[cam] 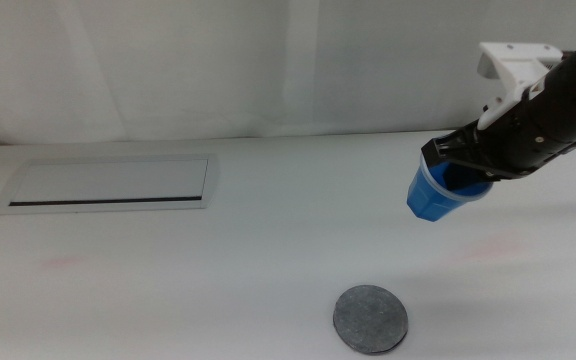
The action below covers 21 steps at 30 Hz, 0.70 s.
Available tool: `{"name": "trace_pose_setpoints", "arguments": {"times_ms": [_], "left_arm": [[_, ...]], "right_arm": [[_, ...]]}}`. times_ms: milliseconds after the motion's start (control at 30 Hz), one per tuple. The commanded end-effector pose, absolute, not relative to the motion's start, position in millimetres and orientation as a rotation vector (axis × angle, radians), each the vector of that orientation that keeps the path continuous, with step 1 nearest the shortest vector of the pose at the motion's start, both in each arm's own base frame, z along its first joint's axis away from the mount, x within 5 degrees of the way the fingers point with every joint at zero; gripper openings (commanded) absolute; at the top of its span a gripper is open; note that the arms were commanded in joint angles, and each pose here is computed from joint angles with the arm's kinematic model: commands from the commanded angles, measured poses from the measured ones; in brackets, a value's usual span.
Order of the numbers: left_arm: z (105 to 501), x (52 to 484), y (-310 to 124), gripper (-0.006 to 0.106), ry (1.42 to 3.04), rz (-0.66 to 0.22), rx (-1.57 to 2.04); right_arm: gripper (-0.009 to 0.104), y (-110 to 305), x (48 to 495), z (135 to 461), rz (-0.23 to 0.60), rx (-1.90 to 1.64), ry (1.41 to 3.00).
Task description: Place an empty cup on a cup mat.
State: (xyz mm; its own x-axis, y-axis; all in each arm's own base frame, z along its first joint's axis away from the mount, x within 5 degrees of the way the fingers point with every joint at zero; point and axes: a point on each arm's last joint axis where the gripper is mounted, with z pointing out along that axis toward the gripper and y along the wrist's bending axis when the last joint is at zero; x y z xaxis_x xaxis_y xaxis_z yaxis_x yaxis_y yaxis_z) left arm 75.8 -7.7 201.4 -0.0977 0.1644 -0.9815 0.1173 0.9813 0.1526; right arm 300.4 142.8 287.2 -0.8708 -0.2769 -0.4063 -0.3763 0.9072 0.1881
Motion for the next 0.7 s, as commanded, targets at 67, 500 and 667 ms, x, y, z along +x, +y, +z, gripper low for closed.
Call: {"name": "trace_pose_setpoints", "arguments": {"times_ms": [67,500,667], "left_arm": [[188.4,74.3,-7.4,-0.003,1.706,0.036,0.211],[188.4,74.3,-7.4,-0.003,1.706,0.036,0.211],[188.4,74.3,-7.4,-0.003,1.706,0.036,0.211]], "right_arm": [[-0.002,154.3,278.0,303.6,0.413,-0.546,2.701],[-0.002,215.2,259.8,244.6,0.293,-0.754,2.782],[-0.002,217.2,261.5,212.0,0.282,-0.732,2.836]]}}
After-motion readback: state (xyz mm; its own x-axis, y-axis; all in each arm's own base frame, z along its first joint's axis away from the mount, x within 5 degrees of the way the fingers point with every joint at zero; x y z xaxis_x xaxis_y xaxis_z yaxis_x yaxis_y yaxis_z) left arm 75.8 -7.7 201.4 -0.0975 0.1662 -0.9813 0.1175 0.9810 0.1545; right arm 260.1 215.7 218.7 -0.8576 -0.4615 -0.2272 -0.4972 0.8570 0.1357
